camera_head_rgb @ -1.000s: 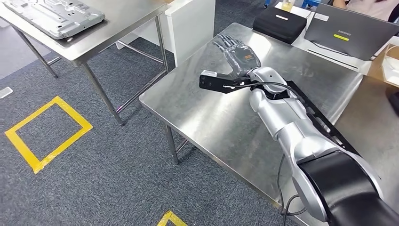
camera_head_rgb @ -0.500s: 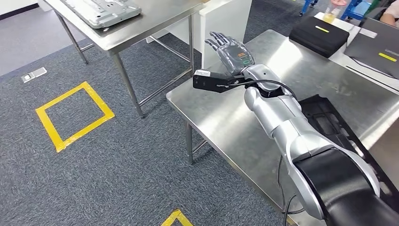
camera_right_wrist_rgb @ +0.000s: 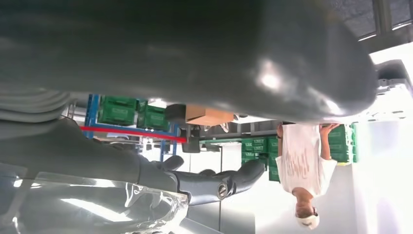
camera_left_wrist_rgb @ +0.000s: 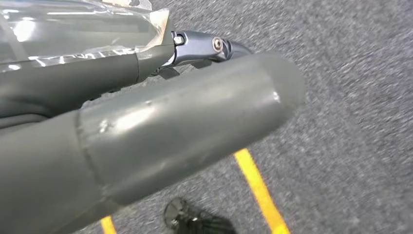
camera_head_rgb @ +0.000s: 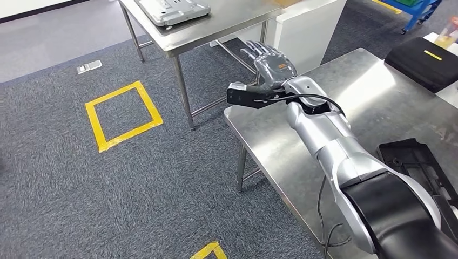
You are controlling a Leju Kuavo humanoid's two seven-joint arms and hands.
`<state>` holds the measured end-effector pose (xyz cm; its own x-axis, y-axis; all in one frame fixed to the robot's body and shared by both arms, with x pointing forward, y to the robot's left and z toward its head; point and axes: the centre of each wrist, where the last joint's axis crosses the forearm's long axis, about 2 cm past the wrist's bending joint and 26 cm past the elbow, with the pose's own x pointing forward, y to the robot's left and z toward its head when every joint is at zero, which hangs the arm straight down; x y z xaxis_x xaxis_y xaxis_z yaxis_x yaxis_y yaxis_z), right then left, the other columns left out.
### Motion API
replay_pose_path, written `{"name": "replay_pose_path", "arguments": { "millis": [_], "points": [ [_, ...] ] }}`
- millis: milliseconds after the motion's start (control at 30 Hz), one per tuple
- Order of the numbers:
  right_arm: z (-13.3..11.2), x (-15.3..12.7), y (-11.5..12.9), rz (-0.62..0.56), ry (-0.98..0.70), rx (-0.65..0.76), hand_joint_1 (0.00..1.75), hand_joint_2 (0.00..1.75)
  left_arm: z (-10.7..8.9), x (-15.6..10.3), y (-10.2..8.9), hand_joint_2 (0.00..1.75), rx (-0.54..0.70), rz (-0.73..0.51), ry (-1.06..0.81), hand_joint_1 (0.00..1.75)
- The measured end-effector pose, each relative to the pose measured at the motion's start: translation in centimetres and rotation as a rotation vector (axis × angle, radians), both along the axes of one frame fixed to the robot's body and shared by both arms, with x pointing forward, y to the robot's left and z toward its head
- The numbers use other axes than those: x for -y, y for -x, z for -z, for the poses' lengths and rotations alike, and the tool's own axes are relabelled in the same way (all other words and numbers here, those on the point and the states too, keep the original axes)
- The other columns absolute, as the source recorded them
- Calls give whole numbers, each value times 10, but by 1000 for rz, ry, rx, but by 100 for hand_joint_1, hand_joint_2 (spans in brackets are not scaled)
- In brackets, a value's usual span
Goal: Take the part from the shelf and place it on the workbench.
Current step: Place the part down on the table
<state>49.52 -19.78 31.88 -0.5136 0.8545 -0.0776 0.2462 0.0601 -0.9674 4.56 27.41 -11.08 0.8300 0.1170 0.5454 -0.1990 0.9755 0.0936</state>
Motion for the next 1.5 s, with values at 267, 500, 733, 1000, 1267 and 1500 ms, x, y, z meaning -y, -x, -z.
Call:
{"name": "replay_pose_path", "arguments": {
  "millis": [267, 500, 733, 1000, 1267, 1500],
  "points": [
    [2, 1, 0, 2, 1, 1, 0, 0, 0, 2, 0, 0, 8, 4, 5, 0],
    [-1, 2, 0, 5, 1, 12, 0, 0, 0, 3, -1, 0, 13, 6, 6, 0],
    [9, 11, 0, 25, 11, -5, 0, 0, 0, 3, -3, 0, 24, 9, 4, 0],
    [9, 4, 1, 11, 16, -3, 0, 0, 0, 2, 0, 0, 14, 9, 1, 0],
    [9, -3, 3, -5, 14, -5, 0, 0, 0, 3, 0, 0, 9, 5, 3, 0],
    [10, -2, 3, -3, 13, -4, 0, 0, 0, 2, -1, 0, 12, 3, 2, 0]
  ]
}}
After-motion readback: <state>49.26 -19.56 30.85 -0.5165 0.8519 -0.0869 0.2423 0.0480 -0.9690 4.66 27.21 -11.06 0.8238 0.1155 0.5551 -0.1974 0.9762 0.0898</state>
